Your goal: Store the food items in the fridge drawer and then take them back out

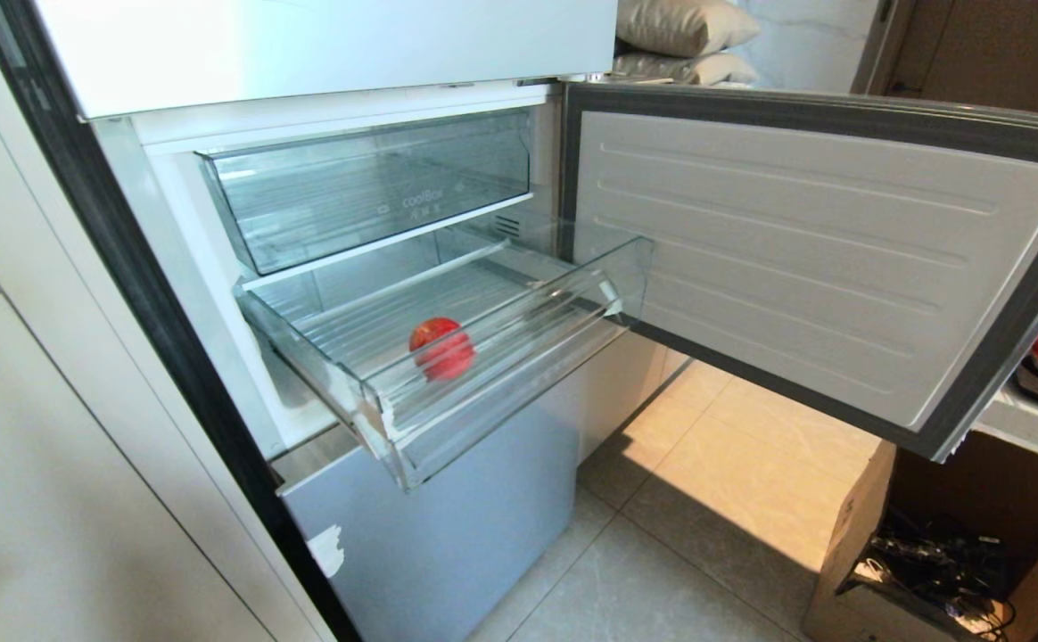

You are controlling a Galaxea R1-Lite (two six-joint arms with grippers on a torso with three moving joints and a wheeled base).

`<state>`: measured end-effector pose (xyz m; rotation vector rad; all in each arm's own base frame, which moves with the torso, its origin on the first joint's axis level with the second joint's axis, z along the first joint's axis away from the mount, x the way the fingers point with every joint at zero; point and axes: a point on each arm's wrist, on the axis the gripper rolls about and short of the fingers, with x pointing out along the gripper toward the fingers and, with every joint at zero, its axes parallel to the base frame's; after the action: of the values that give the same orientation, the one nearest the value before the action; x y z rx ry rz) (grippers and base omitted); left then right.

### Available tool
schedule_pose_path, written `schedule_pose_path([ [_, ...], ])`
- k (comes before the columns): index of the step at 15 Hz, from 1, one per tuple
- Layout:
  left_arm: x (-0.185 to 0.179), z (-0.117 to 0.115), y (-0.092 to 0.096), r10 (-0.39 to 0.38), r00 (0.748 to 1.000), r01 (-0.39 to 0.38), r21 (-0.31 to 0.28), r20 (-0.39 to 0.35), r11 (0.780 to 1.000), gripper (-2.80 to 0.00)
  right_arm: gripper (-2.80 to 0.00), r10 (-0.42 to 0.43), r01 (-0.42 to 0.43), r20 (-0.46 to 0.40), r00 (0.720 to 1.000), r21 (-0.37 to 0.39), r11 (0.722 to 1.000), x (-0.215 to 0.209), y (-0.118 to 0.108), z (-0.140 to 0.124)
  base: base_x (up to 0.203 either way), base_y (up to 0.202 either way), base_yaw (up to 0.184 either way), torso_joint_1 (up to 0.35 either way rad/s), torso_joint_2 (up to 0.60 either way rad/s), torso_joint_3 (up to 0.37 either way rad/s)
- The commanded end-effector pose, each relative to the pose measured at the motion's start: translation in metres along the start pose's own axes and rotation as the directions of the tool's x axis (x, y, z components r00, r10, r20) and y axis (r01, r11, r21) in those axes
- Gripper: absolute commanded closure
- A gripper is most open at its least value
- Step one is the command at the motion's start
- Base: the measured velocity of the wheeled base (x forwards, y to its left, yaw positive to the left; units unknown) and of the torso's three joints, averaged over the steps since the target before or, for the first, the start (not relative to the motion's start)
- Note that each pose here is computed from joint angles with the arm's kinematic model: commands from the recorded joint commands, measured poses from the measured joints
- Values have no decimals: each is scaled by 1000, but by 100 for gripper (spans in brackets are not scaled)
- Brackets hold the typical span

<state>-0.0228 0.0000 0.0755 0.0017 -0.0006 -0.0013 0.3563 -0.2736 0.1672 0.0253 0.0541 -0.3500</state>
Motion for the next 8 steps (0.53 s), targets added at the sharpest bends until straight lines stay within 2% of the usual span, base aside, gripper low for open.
schedule_pose_path([
  [1,0,0,0,0,1000,0,0,1,1000,0,-280,-19,19,5,1000,-4,1000,15,-6,-9,0,0,0,0,0,0],
  [8,0,0,0,0,1000,0,0,-1,1000,0,-280,-34,34,-10,999,2,999,30,-11,-27,0,0,0,0,0,0],
])
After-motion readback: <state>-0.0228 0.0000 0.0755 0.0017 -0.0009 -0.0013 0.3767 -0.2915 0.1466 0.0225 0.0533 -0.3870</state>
